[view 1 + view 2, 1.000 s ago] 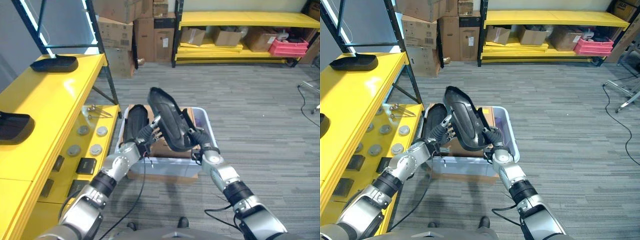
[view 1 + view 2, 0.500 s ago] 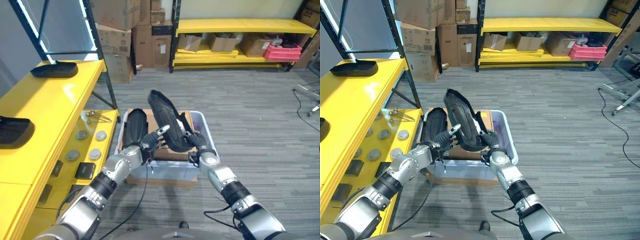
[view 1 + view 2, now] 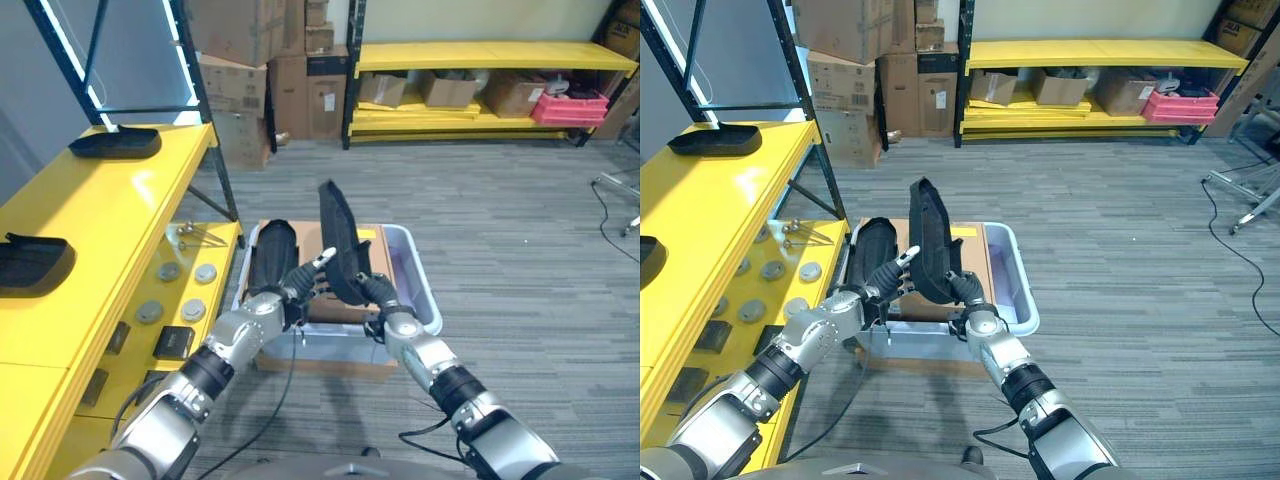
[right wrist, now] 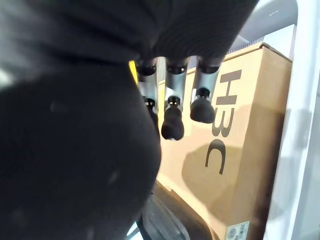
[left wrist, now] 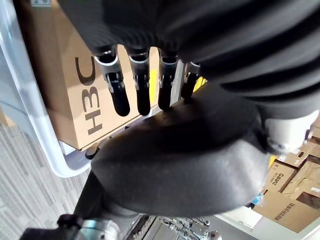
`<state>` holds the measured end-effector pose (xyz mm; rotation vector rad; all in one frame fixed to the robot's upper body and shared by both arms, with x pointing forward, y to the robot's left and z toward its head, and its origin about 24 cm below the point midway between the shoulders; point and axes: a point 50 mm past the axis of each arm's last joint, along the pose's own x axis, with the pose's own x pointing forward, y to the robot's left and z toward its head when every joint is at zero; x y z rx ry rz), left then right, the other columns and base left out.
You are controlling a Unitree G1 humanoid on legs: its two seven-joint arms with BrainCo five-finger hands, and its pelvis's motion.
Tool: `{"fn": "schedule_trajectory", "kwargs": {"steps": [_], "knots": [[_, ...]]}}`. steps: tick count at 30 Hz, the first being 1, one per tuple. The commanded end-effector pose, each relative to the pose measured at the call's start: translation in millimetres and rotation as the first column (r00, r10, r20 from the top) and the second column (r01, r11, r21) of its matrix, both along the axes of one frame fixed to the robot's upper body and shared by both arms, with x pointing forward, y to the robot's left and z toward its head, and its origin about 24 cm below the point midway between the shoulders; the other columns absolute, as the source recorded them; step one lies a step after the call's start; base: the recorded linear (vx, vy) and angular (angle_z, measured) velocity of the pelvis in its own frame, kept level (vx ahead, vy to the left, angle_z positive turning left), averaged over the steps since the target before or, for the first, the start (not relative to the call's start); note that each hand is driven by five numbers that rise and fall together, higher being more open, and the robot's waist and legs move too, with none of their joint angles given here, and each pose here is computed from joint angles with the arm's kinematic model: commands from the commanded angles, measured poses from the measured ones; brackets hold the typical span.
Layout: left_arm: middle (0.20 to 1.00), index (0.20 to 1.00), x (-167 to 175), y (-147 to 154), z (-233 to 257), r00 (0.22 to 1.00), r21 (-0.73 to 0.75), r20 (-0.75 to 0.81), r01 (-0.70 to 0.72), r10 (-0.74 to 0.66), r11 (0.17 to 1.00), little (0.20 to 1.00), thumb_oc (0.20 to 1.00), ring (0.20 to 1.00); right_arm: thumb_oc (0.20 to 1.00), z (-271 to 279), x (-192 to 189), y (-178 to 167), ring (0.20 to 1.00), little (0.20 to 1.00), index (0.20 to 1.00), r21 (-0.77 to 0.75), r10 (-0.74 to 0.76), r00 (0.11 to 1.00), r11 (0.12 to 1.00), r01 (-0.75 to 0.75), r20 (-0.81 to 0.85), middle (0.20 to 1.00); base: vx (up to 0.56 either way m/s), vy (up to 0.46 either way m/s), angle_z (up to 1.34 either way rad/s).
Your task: Move parts from the plastic box to the shelf.
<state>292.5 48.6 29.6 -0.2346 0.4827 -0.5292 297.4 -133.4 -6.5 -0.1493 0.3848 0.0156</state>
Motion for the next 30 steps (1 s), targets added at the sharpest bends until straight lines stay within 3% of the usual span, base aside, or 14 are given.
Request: {"fn": "schedule_trajectory", "kwargs": {"steps": [1,10,11,12,30], "knots": [[0.200,0.200,1,-45,27,0.986,-0.068,0.107,0.136,-0.128,0.988,0.200,0.200,0.200,0.200,46,24,43,0.200,0.200,0.200,0.052,0.121,0.975,0.990,-0.133,0.185,0.200,0.00,0.000,0.00],[0.200,0.200,2,-43,29,0.986,-0.085,0.117,0.131,-0.120,0.988,0.200,0.200,0.200,0.200,45,24,43,0.200,0.200,0.200,0.050,0.108,0.979,0.992,-0.118,0.172,0.200,0.00,0.000,0.00],[0.416,0.416,2,-43,30,0.985,-0.079,0.130,0.125,-0.114,0.989,0.416,0.416,0.416,0.200,44,24,43,0.200,0.200,0.200,0.047,0.106,0.980,0.992,-0.115,0.170,0.200,0.00,0.000,0.00],[1.000,1.000,2,-43,30,0.985,-0.076,0.133,0.121,-0.110,0.990,1.000,1.000,1.000,0.200,44,24,43,0.200,0.200,0.200,0.044,0.106,0.980,0.992,-0.115,0.169,0.200,0.00,0.000,0.00],[1.000,1.000,10,-9,31,0.991,-0.177,0.118,-0.037,0.058,0.984,1.000,1.000,1.000,0.200,22,11,-1,0.200,0.200,0.200,-0.012,0.046,0.988,0.999,-0.045,0.144,0.200,0.00,0.001,0.01]]}}
